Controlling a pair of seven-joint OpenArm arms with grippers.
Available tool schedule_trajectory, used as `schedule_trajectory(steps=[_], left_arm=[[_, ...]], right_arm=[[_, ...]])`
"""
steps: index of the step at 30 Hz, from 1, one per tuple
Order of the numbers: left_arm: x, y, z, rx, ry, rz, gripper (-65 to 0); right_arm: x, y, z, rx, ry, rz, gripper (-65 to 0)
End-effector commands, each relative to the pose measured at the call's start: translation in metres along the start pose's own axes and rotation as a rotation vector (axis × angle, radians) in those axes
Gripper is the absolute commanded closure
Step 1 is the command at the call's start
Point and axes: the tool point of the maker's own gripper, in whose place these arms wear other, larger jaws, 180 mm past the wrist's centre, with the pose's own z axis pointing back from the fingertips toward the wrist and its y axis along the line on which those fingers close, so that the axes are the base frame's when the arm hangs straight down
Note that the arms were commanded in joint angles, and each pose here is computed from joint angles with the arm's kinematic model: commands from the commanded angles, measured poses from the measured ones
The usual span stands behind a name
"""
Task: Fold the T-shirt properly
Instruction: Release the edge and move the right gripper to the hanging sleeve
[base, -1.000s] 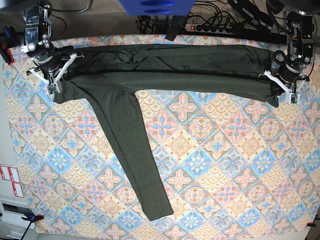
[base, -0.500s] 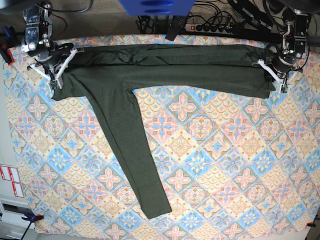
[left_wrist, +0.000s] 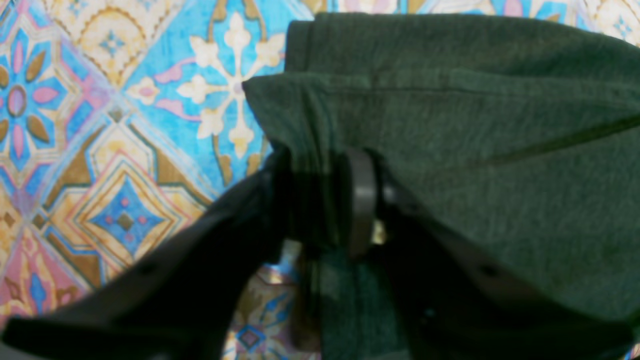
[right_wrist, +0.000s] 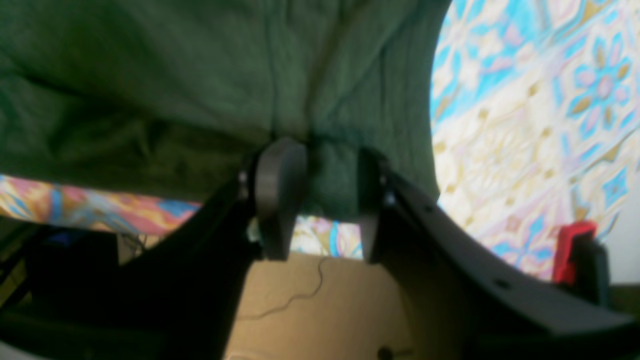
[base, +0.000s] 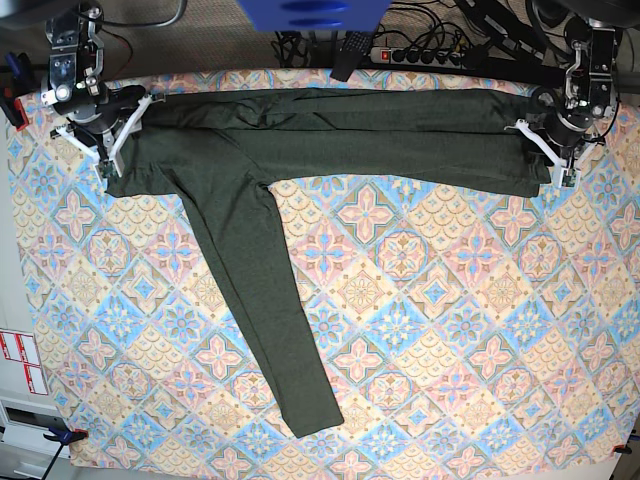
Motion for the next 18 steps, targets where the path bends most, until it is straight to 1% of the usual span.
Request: schedule_trajectory(steps=[1,5,7,9,11,15,18], left_arm=[[0.024,0.004,0.006,0.008,-0.067,-0.017,-23.5],[0.046,-0.015,0.012,-0.024,-0.139,-0.014,-32.3],[0.057,-0.015,0.017,-0.02,-0.171,-0.006,-37.0],[0.066,-0.02,0.021,-0.025,-0.205,0.01,-39.3],[0.076,-0.024,0.026,-0.028,-0.241,0.024,-39.3],[0.088,-0.029,0.033,-0.026,-0.288,0.056,-39.3],[0.096,-0.036,0.037,-0.036,-0.317,0.066,-39.3]], right_arm=[[0.019,-0.006,0.005,-0.015,-0.057,0.011,-21.3],[0.069,0.0,0.004,-0.002,-0.164,0.037,-21.3],[0.095,0.007,0.003,0.013,-0.213,0.061,-21.3],[0.127,0.012,0.006,0.02,-0.278,0.083,-21.5],[0.154,0.01,0.006,0.02,-0.325,0.092,-21.5],[0.163,0.012,-0.019,0.044,-0.284,0.087,-21.7],[0.178,0.022,-0.031,0.076,-0.284,0.06,-21.7]])
